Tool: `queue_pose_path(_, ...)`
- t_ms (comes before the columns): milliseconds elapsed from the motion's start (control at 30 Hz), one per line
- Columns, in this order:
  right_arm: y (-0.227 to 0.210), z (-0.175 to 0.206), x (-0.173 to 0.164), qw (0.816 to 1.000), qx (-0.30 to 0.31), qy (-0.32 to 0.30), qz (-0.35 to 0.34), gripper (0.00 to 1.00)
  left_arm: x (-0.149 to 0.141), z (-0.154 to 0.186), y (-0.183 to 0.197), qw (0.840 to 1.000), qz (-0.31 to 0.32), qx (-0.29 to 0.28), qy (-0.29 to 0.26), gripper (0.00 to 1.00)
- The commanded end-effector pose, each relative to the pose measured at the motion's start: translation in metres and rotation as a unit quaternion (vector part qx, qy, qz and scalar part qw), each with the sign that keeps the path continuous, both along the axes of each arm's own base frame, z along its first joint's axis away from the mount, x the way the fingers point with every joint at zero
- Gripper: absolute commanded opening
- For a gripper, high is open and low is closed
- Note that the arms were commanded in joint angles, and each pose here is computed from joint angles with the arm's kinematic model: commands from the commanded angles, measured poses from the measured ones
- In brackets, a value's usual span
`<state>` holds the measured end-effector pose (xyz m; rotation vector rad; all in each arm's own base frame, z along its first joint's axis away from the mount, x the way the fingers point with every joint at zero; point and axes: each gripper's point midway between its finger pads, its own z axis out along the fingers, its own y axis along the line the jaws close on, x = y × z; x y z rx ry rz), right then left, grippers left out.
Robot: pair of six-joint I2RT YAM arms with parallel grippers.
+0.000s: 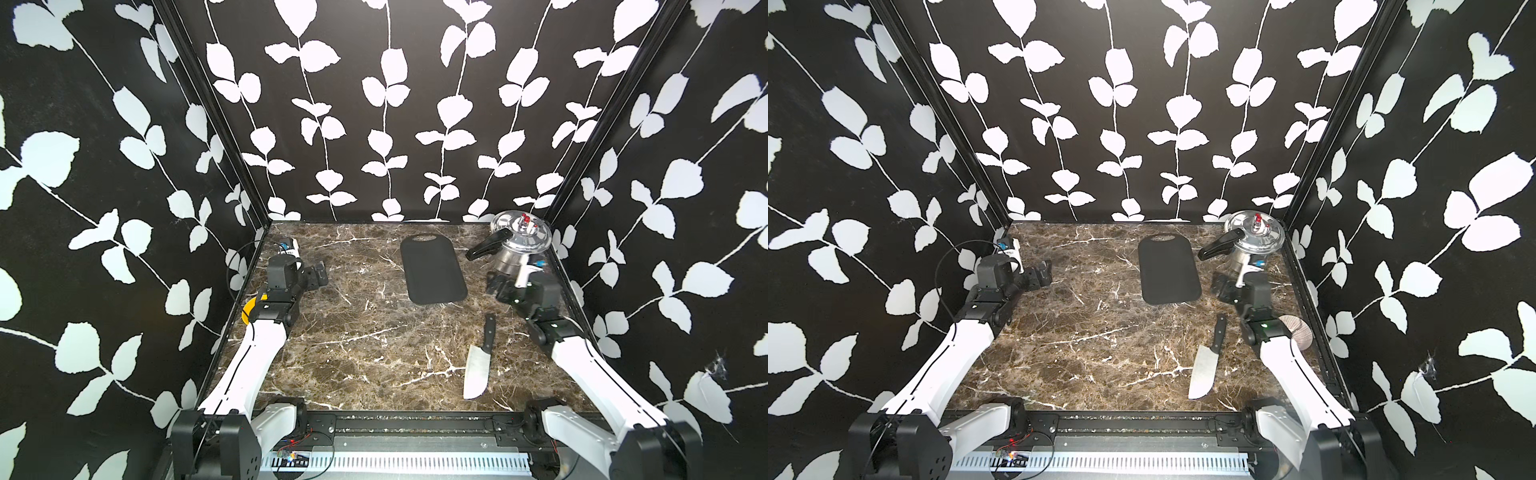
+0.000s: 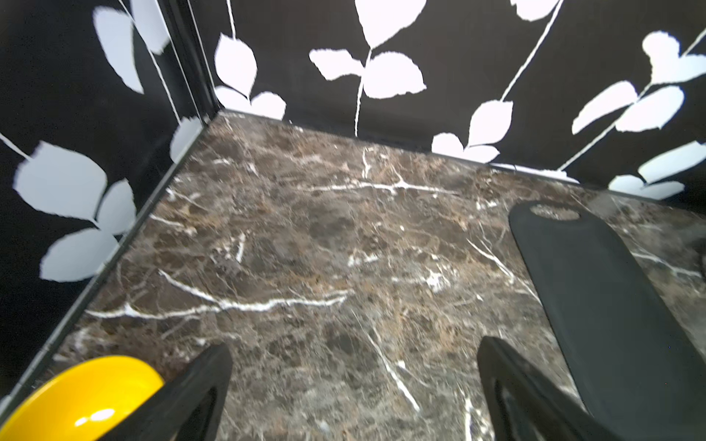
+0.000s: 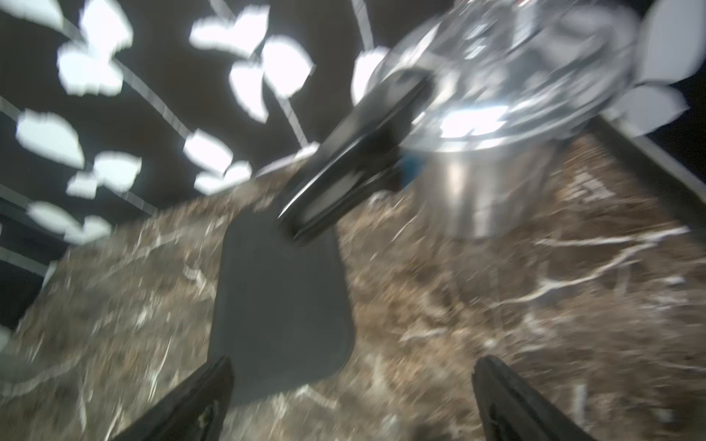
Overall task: Align the knife with the edge of the cutting board
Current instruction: Adjust the work surface at the center of the board.
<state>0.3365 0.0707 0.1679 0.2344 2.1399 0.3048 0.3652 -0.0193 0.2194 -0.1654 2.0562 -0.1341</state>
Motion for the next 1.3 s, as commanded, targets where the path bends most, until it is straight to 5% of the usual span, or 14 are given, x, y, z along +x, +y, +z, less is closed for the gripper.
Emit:
queue_pose_path(0,0.033,0.001,0.004,0.999,-0.033,0.0,0.038,0.99,-0.007,-0.009,-0.006,0.999,-0.01,-0.025,0.027,0.99)
queue_pose_path(300,0.163,-0.011,0.043,0.976,-0.148,0.039,0.154,0.99,-0.014,-0.026,-0.015,0.996,-0.019,-0.051,0.066,0.98)
queue_pose_path(500,0.201,-0.011,0.118,0.972,-0.194,0.053,0.124,0.99,-0.02,-0.025,-0.02,0.995,-0.021,-0.053,0.08,0.99)
queue_pose_path(667,0.196,-0.02,0.181,0.971,-0.221,0.07,0.06,0.99,-0.028,-0.023,-0.022,0.995,-0.026,-0.042,0.085,0.98)
queue_pose_path(867,0.164,-0.043,0.239,0.979,-0.169,0.113,0.016,0.96,-0.039,-0.022,-0.022,0.995,-0.023,-0.038,0.088,0.98)
queue_pose_path(1267,0.112,-0.098,0.271,0.979,-0.06,0.192,-0.038,0.96,-0.042,-0.027,-0.022,0.994,-0.014,-0.033,0.1,0.98)
